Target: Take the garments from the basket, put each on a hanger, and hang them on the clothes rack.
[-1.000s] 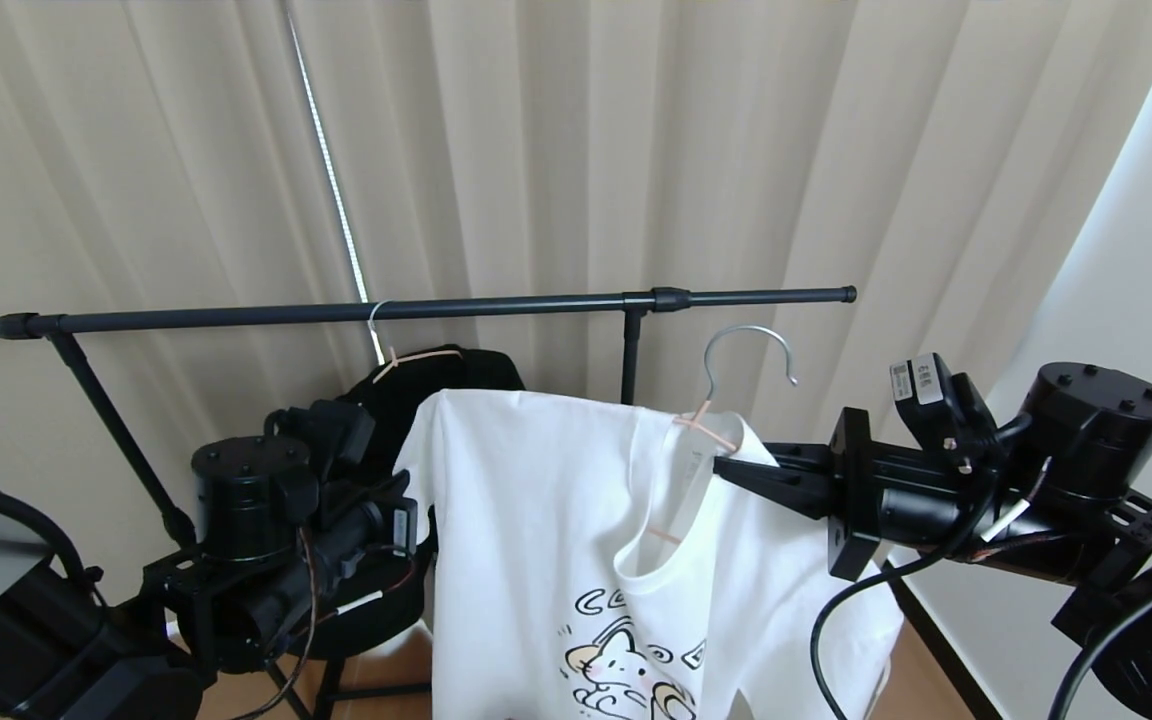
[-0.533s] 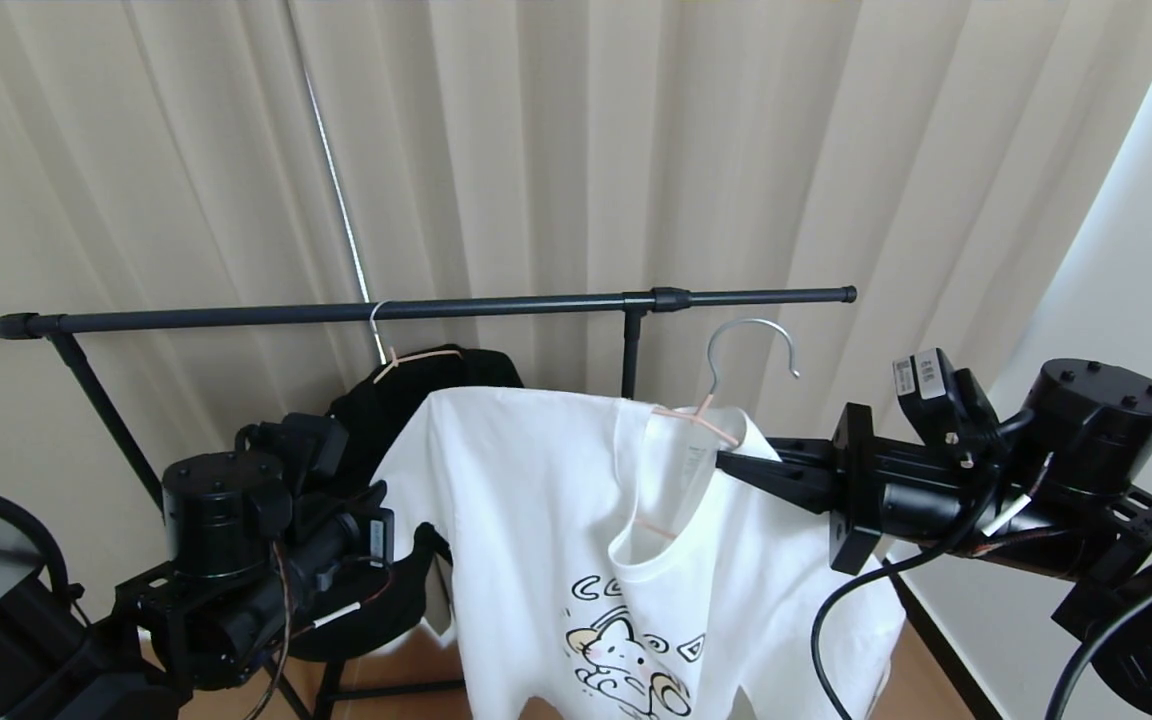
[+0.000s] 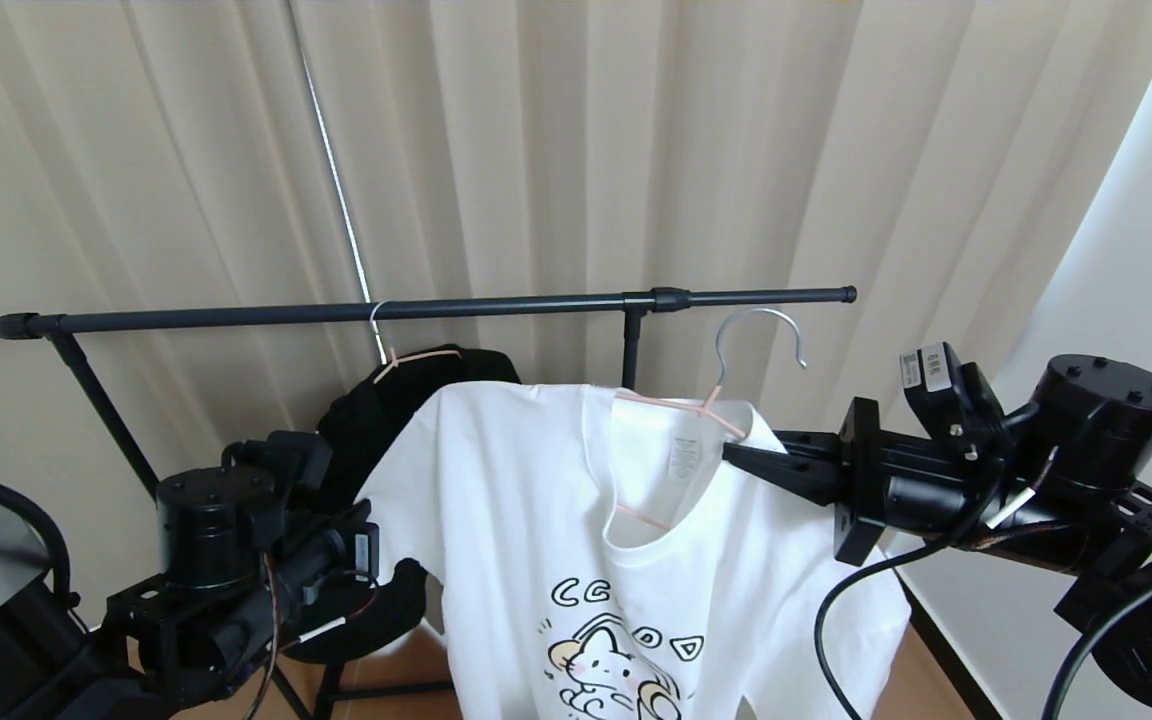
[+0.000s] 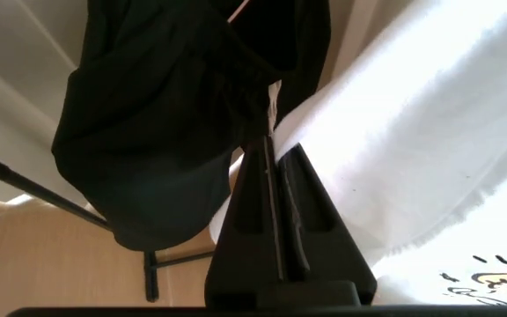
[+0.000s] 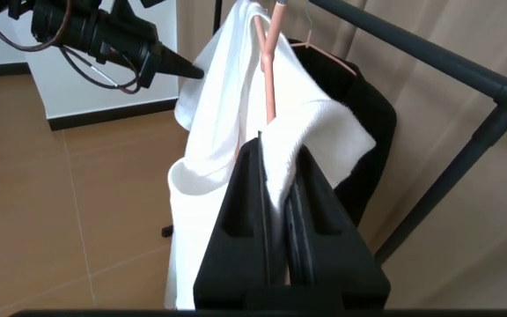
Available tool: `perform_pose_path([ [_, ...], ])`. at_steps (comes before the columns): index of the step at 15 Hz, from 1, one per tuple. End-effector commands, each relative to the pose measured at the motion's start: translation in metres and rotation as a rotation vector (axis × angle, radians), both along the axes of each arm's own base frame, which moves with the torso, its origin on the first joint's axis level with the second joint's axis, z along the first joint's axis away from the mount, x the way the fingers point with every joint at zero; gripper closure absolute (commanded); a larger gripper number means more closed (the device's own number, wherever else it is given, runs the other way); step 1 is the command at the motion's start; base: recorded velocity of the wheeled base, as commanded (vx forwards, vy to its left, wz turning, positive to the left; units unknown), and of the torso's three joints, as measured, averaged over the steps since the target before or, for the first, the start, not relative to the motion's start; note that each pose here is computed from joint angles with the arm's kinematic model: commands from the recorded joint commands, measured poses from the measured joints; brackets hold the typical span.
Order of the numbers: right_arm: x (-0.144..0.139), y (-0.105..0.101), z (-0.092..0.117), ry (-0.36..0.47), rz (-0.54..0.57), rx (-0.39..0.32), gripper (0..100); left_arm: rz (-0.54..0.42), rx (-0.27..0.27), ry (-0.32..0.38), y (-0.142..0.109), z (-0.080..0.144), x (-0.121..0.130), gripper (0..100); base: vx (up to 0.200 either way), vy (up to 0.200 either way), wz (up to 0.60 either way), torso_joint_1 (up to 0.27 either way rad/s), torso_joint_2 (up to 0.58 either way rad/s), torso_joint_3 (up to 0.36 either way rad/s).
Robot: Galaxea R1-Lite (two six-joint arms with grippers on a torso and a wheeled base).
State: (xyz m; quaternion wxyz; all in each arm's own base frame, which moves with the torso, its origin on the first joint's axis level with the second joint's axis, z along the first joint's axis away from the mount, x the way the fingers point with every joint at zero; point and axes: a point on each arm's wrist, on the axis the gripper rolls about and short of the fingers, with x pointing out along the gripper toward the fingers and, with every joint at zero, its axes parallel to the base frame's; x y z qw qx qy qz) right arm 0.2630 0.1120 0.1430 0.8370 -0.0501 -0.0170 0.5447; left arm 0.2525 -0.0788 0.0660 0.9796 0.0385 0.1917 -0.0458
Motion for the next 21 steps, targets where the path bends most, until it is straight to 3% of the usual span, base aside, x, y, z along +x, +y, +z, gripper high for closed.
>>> perform_pose_path([
  [1, 0.001, 0.000, -0.001, 0.003, 0.000, -0.001, 100, -0.004, -0.006, -0.007, 0.000, -0.001, -0.001, 100, 0.000, 0.000, 0.00, 0.000, 0.00, 0.000],
  [5, 0.001, 0.000, -0.001, 0.004, 0.000, -0.002, 100, -0.050, -0.037, -0.077, -0.001, -0.001, -0.007, 100, 0.000, 0.000, 0.00, 0.000, 0.00, 0.000],
  [9, 0.002, 0.001, -0.003, 0.010, 0.000, -0.004, 100, -0.082, -0.052, -0.086, 0.000, -0.002, -0.012, 100, 0.000, 0.000, 0.00, 0.000, 0.00, 0.000],
  [10, 0.002, 0.001, -0.003, 0.010, 0.000, -0.004, 100, -0.087, -0.055, -0.083, -0.001, -0.002, -0.013, 0, 0.000, 0.000, 0.00, 0.000, 0.00, 0.000],
  [12, 0.003, 0.001, -0.004, 0.013, 0.000, -0.005, 100, -0.087, -0.063, -0.110, 0.002, 0.000, -0.019, 0, 0.000, 0.000, 0.00, 0.000, 0.00, 0.000],
  [14, 0.011, 0.004, -0.013, 0.040, 0.001, -0.011, 100, -0.093, -0.076, -0.190, 0.004, 0.012, -0.024, 0, 0.000, 0.000, 0.00, 0.000, 0.00, 0.000],
  [16, 0.014, 0.005, -0.017, 0.047, 0.035, -0.012, 100, -0.107, -0.015, -0.275, 0.014, 0.030, -0.026, 0, 0.000, 0.000, 0.00, 0.000, 0.00, 0.000],
  [18, 0.014, 0.000, -0.019, 0.051, 0.076, -0.008, 100, -0.127, -0.018, -0.324, 0.013, 0.052, -0.025, 0, 0.000, 0.000, 0.00, 0.000, 0.00, 0.000],
  [20, 0.017, -0.003, -0.024, 0.067, 0.107, -0.009, 100, -0.132, -0.022, -0.310, 0.013, 0.077, -0.027, 0, 0.000, 0.000, 0.00, 0.000, 0.00, 0.000],
  [21, 0.017, -0.003, -0.024, 0.067, 0.107, -0.009, 100, -0.132, -0.022, -0.310, 0.013, 0.077, -0.027, 0, 0.000, 0.000, 0.00, 0.000, 0.00, 0.000],
])
